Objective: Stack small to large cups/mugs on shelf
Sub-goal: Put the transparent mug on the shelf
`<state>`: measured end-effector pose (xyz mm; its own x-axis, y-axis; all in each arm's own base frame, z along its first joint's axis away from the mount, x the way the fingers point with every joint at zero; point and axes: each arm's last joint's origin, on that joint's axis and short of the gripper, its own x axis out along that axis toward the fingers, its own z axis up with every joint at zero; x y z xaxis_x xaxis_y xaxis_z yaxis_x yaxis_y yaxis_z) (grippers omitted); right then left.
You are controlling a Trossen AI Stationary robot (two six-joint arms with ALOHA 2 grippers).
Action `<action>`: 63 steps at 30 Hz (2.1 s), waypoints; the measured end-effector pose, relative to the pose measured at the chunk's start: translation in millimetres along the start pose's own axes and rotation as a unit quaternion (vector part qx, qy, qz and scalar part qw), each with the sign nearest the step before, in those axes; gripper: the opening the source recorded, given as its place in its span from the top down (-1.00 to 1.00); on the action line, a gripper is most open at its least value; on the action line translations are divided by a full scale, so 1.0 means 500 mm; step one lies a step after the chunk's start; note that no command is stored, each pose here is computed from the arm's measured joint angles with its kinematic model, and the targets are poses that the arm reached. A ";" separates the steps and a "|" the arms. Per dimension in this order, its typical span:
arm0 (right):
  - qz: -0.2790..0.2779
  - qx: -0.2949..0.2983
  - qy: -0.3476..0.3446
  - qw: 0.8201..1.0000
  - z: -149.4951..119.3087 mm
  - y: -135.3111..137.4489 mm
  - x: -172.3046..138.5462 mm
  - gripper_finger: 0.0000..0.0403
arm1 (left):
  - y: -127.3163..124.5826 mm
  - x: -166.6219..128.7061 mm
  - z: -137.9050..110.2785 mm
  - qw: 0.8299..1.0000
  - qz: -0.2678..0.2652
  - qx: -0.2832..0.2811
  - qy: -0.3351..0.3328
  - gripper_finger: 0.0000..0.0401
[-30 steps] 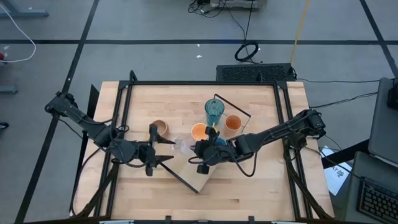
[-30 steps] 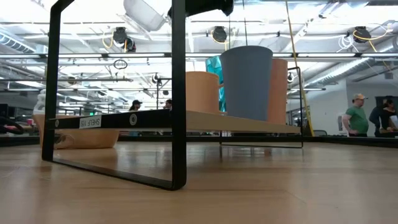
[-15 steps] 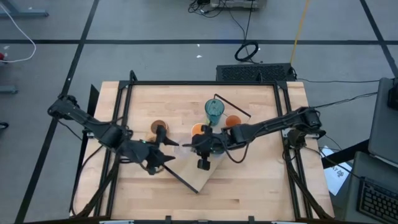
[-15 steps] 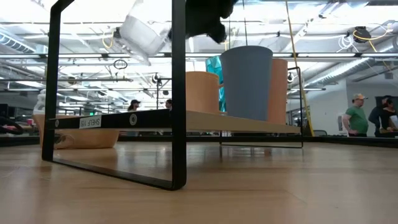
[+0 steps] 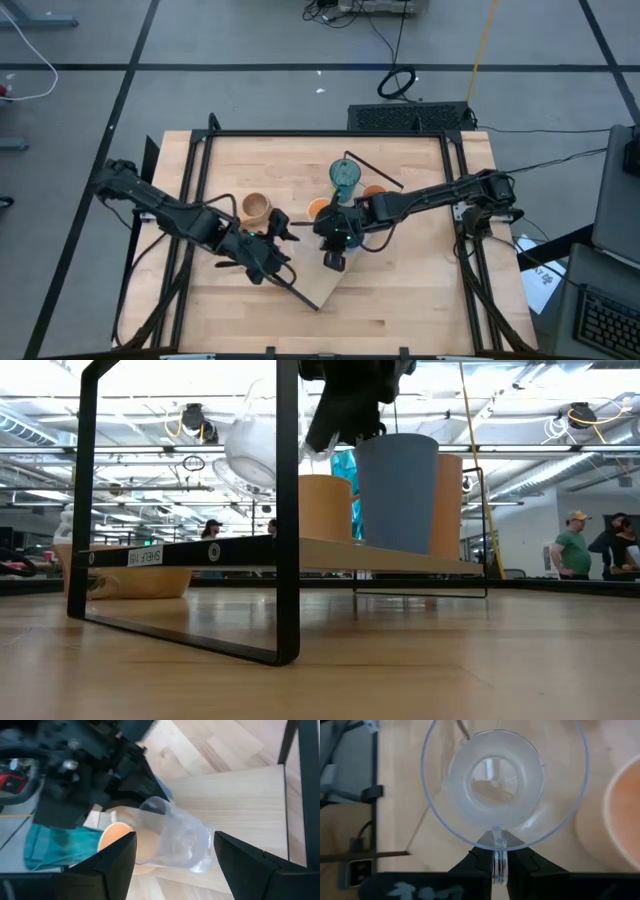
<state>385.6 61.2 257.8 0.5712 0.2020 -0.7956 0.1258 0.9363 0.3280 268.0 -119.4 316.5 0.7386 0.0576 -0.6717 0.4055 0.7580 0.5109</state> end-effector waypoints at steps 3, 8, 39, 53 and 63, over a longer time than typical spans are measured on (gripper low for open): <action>0.021 -0.004 0.008 1.000 -0.001 0.003 0.000 0.92 | -0.003 0.014 0.002 1.000 -0.004 0.010 0.003 -0.33; 0.023 -0.022 0.007 0.999 -0.001 0.003 0.000 0.92 | -0.001 0.047 -0.003 0.999 -0.028 0.009 0.017 -0.28; 0.024 -0.256 0.012 0.966 -0.004 0.002 0.000 0.91 | 0.037 0.077 -0.023 0.994 -0.091 0.057 -0.004 0.28; 0.021 -0.345 0.011 0.938 -0.005 0.002 0.000 0.91 | 0.039 0.079 -0.026 0.987 -0.112 0.115 -0.020 0.28; 0.022 -0.353 0.006 0.935 -0.003 0.002 0.000 0.91 | 0.041 0.079 -0.025 0.987 -0.102 0.126 -0.017 0.28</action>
<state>384.3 62.8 257.5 0.5536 0.2438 -0.7963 -0.4672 0.8825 -0.0547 298.4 -93.5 293.7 0.6440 -0.1055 -0.7577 0.6653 0.5663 0.4866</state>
